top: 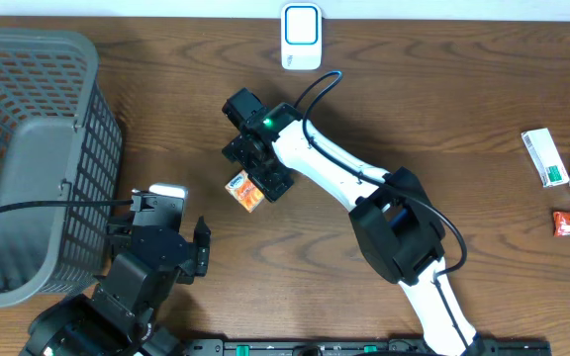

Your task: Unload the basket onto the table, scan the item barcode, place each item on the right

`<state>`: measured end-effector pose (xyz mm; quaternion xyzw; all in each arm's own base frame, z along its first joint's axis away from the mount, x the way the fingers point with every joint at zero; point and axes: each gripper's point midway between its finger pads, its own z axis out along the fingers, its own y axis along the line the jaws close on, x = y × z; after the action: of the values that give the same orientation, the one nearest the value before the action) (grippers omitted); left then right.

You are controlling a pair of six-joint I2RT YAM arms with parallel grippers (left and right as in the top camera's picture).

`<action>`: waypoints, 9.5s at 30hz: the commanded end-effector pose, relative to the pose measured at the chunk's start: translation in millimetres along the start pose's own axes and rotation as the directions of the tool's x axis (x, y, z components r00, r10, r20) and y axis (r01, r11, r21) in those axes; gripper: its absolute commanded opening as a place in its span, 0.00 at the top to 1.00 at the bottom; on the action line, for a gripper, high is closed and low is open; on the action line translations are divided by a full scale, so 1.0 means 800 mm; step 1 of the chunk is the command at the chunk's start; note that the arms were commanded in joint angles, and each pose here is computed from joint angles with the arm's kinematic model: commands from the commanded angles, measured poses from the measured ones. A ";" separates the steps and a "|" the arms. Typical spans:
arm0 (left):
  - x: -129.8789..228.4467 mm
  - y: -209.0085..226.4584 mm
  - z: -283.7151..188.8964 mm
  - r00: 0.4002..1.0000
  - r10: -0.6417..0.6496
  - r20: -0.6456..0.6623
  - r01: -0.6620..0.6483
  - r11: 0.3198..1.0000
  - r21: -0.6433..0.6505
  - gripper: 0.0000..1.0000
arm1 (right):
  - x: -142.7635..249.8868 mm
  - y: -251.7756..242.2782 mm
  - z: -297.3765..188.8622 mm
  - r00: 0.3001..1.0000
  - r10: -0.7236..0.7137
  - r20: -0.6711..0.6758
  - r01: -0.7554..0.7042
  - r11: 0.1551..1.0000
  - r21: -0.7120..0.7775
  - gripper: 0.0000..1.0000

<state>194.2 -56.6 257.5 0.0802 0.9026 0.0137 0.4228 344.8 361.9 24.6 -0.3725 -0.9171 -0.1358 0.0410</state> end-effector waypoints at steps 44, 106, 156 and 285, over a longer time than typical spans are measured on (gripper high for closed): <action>0.001 0.002 0.000 1.000 -0.001 0.000 0.001 1.000 -0.012 0.15 | -0.020 -0.164 -0.139 0.598 -0.513 -0.616 0.605 0.793 -0.072 0.34; 0.001 0.002 0.000 1.000 -0.001 0.000 0.001 1.000 -0.012 0.15 | -0.351 0.190 -0.094 0.181 -0.493 0.851 0.818 0.556 0.148 0.43; 0.001 0.002 0.000 1.000 -0.001 0.000 0.001 1.000 -0.012 0.15 | -0.495 -0.404 -0.441 0.773 -0.004 0.635 -0.042 0.997 0.058 0.01; -0.058 0.068 -0.078 0.620 0.162 0.768 -0.012 0.980 -0.197 0.15 | -0.199 -0.378 -0.312 0.219 0.270 0.938 0.523 0.779 -0.346 0.01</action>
<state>167.1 4.6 356.7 0.0999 0.6120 0.1477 0.7705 243.1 -20.8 174.8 -0.2708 -0.6695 -0.1618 -0.6725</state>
